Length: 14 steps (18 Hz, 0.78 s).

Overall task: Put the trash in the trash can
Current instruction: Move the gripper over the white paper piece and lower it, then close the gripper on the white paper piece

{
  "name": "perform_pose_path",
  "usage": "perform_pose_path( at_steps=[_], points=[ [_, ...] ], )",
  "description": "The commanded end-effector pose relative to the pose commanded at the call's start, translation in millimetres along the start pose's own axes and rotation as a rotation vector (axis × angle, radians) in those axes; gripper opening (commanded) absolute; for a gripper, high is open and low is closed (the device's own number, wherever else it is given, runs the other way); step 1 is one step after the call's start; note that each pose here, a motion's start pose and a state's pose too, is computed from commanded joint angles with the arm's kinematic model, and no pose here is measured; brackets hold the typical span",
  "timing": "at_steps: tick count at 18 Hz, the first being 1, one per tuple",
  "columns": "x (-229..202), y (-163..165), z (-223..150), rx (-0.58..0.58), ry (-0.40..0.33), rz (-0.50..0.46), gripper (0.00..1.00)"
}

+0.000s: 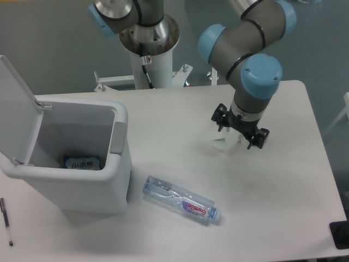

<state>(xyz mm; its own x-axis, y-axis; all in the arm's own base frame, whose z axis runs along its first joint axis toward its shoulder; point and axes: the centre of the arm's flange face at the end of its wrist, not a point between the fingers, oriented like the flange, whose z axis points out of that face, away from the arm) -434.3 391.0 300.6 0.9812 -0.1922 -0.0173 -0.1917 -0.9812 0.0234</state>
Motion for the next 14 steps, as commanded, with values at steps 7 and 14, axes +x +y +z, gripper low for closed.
perform_pose_path(
  at_steps=[7,14],
  points=[
    [36,11,33,-0.02,-0.016,0.007,1.0],
    [45,19,51,-0.078,-0.073,0.001,1.0]
  ],
)
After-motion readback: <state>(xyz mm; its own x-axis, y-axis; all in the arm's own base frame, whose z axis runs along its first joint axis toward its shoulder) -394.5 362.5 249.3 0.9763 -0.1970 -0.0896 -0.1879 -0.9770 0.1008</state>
